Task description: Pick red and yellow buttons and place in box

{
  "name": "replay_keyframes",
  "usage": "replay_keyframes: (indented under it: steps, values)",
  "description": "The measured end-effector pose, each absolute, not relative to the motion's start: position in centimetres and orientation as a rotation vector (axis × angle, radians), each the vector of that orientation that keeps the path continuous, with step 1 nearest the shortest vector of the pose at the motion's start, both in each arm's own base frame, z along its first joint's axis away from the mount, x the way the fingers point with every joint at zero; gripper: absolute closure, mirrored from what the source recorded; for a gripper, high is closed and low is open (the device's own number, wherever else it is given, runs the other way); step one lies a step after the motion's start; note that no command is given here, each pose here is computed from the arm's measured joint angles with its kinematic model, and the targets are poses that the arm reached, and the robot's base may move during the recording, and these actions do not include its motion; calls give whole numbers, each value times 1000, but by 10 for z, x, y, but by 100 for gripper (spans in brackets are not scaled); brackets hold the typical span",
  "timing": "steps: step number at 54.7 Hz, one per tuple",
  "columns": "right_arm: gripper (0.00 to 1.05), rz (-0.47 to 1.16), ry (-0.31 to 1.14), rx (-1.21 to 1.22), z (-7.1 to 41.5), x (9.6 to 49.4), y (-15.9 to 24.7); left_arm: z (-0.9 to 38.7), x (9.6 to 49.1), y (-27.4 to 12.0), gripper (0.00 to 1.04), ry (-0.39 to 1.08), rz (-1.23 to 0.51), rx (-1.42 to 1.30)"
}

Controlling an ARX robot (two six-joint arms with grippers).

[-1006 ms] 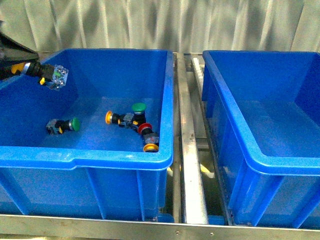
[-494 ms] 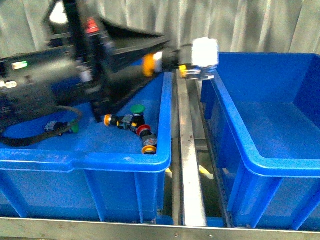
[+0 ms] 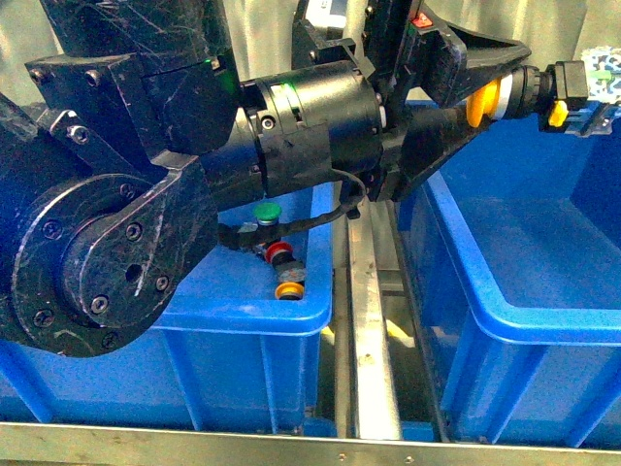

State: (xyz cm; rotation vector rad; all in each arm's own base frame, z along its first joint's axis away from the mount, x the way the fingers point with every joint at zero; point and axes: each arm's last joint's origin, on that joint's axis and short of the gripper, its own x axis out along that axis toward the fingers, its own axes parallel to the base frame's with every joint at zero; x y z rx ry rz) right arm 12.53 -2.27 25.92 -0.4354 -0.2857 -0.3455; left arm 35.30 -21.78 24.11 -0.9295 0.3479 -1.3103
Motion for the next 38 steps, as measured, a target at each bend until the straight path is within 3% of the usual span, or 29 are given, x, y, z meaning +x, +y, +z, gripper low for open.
replay_keyframes:
  steps: [4,12,16,27,38]
  values:
    - [7,-453,-259,-399,289,132,-43,242,354,-216,71,341,-1306,-930]
    - [7,-584,-159,-21,307,147,-78,249,353,-212,71,319,-1306,-927]
    - [7,-542,-140,333,299,163,-85,253,352,-211,71,303,-1308,-922]
    - [7,-417,-172,981,291,198,-86,262,347,-212,71,278,-1319,-906]
    - [7,-204,-275,1417,297,229,-55,266,339,-218,71,275,-1337,-895]
